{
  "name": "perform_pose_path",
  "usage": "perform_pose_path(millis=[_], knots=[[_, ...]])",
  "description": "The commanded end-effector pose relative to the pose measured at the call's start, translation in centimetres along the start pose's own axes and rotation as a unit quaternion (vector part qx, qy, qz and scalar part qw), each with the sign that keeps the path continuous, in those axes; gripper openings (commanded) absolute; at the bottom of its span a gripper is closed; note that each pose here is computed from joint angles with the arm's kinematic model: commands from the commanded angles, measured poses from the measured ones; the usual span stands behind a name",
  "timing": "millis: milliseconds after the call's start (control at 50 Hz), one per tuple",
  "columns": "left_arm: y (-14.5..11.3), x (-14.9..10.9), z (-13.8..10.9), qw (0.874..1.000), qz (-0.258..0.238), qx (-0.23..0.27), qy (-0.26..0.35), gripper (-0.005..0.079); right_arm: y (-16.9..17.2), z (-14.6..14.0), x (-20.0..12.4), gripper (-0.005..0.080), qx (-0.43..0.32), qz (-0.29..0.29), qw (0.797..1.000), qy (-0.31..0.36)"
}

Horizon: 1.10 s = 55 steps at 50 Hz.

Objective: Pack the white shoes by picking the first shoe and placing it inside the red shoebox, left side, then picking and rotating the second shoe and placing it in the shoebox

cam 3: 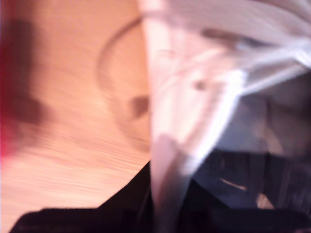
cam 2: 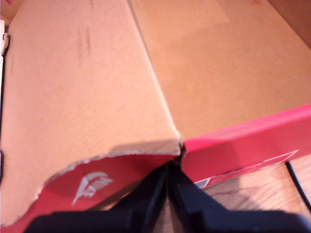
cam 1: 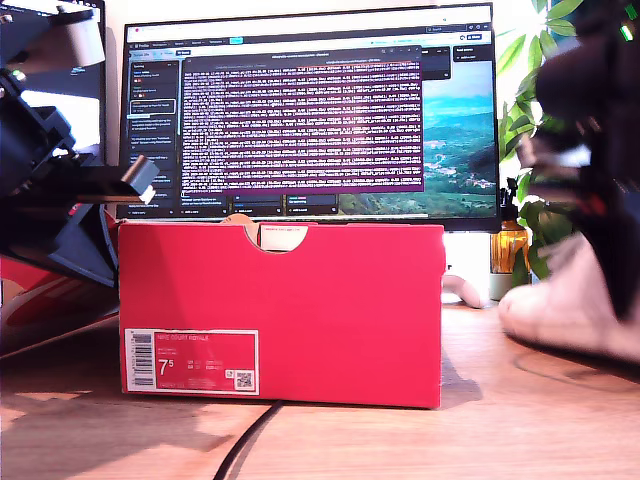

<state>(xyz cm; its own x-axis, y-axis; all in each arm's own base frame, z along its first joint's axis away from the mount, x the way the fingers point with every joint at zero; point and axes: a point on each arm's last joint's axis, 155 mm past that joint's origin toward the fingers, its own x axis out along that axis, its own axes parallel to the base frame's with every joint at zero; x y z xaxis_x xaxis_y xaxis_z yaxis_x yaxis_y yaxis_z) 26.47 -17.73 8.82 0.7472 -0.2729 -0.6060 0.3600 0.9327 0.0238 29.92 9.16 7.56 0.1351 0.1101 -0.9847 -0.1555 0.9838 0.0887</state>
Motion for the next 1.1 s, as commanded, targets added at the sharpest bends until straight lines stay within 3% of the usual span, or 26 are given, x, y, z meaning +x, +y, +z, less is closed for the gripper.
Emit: perform_pose_path(millis=[0,220,580,920,1080], knots=[[-0.2,0.0,0.3,1.0,-0.002,0.0,-0.003,-0.0019,1.6,2.9,-2.8,-0.0013,0.016,0.022,0.998,-0.056],[-0.2,0.0,0.3,1.0,-0.002,0.0,-0.003,-0.0019,6.8,6.3,-7.7,-0.0013,0.051,0.122,0.984,-0.117],[-0.2,0.0,0.3,1.0,-0.002,0.0,-0.003,-0.0019,16.2,8.8,-12.8,-0.0013,0.071,0.276,0.945,-0.16],[-0.2,0.0,0.3,1.0,-0.002,0.0,-0.003,-0.0019,23.0,11.1,-16.5,-0.0013,0.052,0.34,0.906,-0.247],[-0.2,0.0,0.4,1.0,-0.002,0.0,-0.004,-0.0019,24.4,11.9,-16.0,-0.0013,0.05,0.34,0.901,-0.264]])
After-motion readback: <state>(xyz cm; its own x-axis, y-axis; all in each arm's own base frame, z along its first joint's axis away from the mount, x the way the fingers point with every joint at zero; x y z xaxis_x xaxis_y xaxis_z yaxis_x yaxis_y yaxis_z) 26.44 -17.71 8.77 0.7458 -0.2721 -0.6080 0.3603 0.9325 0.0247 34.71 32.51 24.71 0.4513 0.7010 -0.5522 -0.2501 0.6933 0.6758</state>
